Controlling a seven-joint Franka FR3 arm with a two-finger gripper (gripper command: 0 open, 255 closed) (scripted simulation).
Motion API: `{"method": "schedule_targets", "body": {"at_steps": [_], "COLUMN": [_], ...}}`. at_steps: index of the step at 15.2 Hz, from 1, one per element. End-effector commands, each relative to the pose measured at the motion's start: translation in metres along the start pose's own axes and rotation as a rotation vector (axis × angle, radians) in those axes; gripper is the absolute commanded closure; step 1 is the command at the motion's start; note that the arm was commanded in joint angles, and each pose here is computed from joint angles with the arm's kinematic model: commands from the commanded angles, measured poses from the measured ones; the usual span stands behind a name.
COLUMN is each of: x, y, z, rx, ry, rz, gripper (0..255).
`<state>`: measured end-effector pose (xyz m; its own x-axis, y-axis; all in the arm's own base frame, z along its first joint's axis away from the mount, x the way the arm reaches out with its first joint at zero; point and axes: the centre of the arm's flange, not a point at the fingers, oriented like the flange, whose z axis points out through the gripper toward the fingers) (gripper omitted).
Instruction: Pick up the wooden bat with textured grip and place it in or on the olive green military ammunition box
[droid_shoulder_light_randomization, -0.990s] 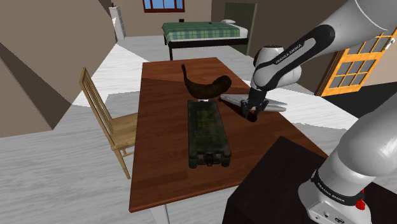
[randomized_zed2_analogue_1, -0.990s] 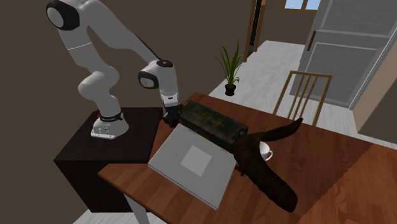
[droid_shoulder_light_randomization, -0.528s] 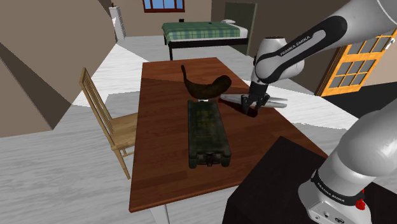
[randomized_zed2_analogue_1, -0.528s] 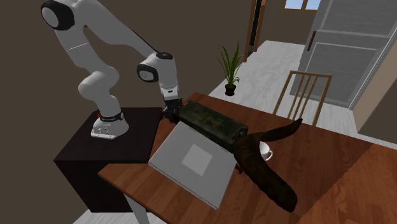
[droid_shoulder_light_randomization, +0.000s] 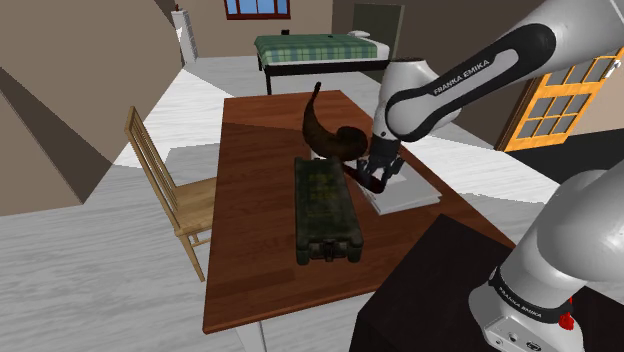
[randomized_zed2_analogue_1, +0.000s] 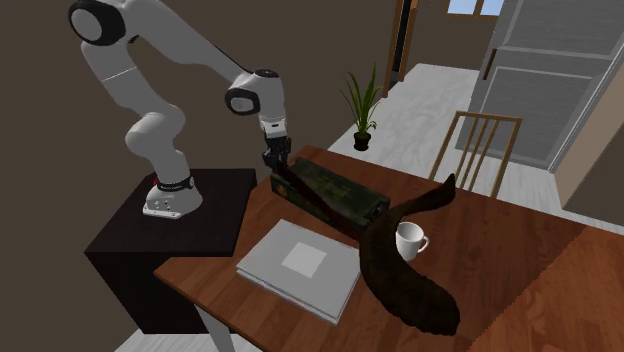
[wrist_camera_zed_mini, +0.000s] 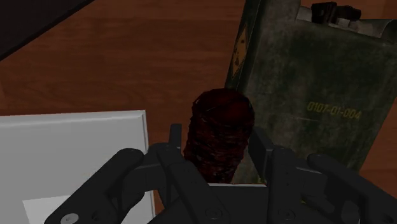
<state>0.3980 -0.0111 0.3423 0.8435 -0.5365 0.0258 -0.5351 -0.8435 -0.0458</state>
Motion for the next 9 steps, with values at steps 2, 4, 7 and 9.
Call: {"method": "schedule_targets", "body": {"at_steps": [2,4,7,9], "x": [-0.02,-0.031,-0.049,-0.061], "y": [-0.036,-0.059,-0.095,-0.118], "z": [0.001,0.001,0.0,-0.001], "rx": [0.0,0.0,0.0,0.0], "ry": [-0.001,-0.001,-0.001,-0.001], "rz": [-0.001,-0.001,-0.001,-0.001], "gripper": [255,255,255,255]}}
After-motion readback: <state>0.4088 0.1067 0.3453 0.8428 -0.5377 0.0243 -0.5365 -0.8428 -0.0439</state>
